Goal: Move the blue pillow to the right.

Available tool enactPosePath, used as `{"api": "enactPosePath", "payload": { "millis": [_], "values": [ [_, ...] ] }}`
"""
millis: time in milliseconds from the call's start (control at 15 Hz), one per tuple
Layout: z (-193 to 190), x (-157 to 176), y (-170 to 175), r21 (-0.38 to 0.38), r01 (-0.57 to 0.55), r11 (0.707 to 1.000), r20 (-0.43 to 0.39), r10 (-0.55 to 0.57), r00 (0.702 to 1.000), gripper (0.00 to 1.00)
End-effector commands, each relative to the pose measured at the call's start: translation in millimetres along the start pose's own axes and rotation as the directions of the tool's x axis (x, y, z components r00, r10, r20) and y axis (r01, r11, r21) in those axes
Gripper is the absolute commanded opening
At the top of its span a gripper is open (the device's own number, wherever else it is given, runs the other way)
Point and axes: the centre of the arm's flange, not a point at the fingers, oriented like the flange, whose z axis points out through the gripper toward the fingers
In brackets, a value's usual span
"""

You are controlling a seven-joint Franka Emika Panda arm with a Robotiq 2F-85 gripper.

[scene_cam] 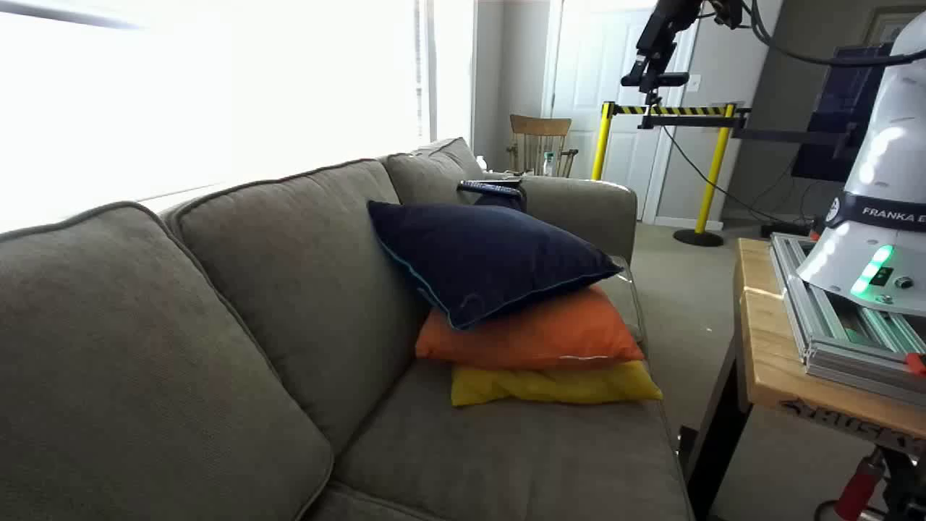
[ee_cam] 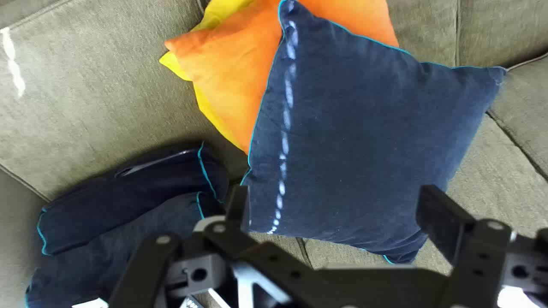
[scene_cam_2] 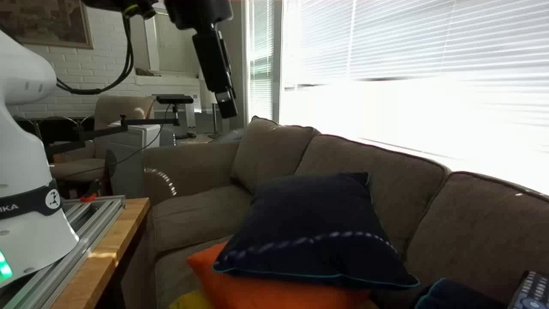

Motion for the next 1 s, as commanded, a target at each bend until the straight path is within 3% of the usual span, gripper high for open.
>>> {"api": "enactPosePath", "payload": {
  "millis": [0, 667, 933],
  "values": [
    [0, 0, 0, 0.0, 0.0, 1.0, 0.0, 0.0, 1.0, 1.0],
    [0, 0, 0, 0.0, 0.0, 1.0, 0.0, 0.0, 1.0, 1.0],
    [26, 8, -9, 0.01, 0.054, 0.999, 0.017, -0.054, 0.998, 1.0]
  ]
}}
